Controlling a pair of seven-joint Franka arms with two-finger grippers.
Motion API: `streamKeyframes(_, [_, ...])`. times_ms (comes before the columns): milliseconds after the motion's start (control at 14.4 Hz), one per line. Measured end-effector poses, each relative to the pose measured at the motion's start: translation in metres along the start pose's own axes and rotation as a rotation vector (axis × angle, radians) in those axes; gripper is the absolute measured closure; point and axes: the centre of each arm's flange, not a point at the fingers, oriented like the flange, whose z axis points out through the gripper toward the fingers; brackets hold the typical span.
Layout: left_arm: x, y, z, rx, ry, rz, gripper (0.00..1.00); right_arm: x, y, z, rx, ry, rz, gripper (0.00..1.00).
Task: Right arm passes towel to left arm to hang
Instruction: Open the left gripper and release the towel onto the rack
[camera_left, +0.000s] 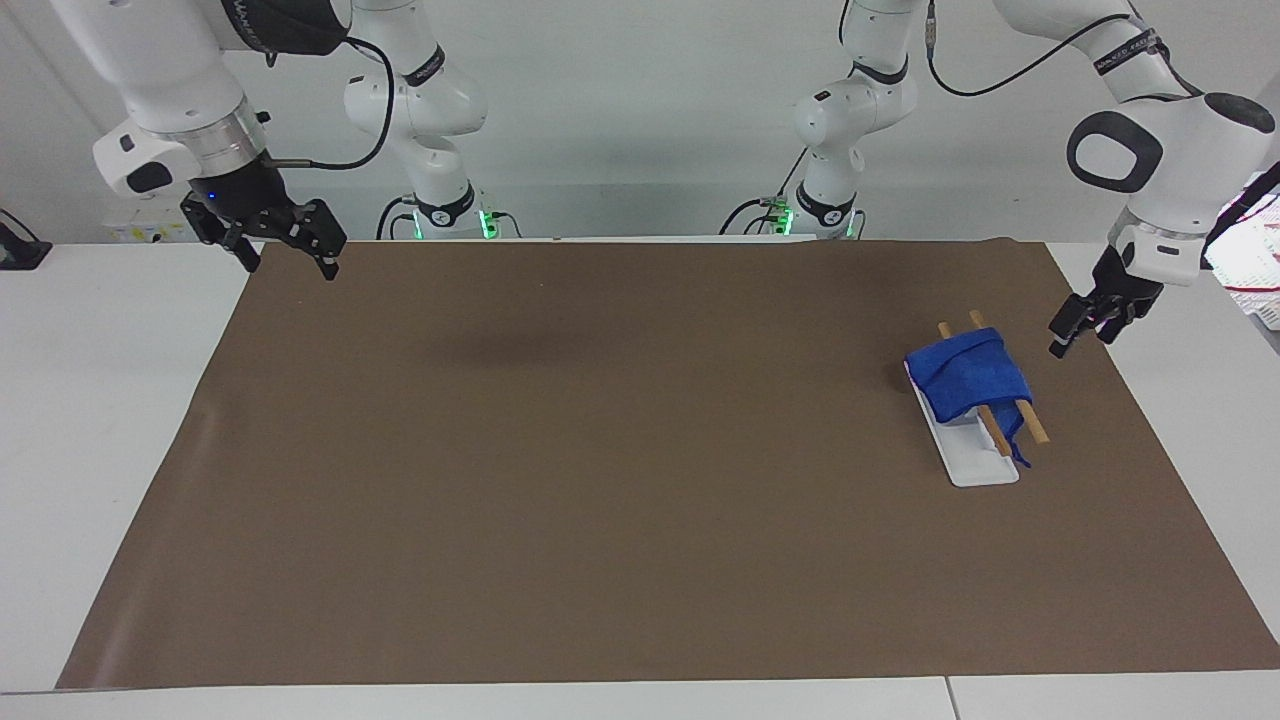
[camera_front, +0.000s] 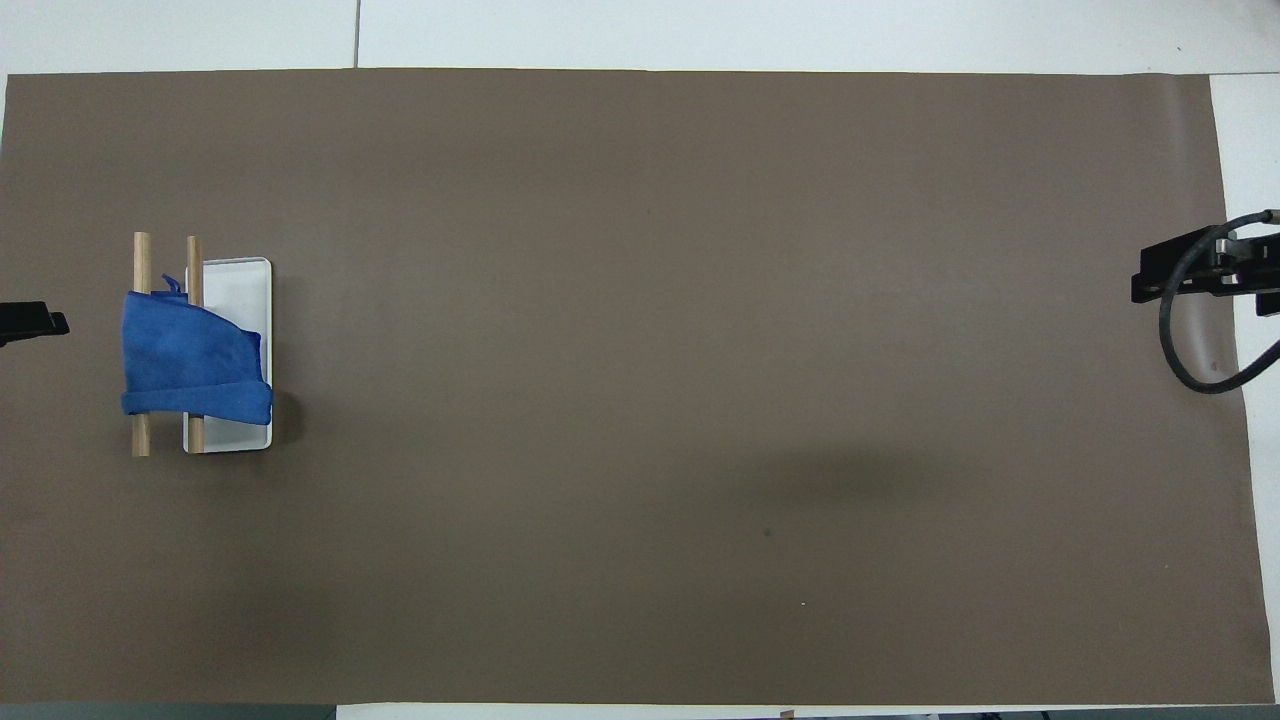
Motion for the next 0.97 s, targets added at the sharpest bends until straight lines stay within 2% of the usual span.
streamKeyframes(416, [0.007, 0.105, -0.053, -0.044, -0.094, 0.157, 0.00, -0.001, -0.009, 0.000, 0.000, 0.001, -0.017, 0.00])
streamKeyframes(624, [0.001, 0.150, -0.072, -0.009, -0.141, 0.202, 0.00, -0.001, -0.009, 0.000, 0.000, 0.001, -0.017, 0.00])
streamKeyframes(970, [0.005, 0.181, -0.116, 0.006, -0.237, 0.246, 0.00, -0.001, -0.008, 0.000, 0.000, 0.001, -0.016, 0.00])
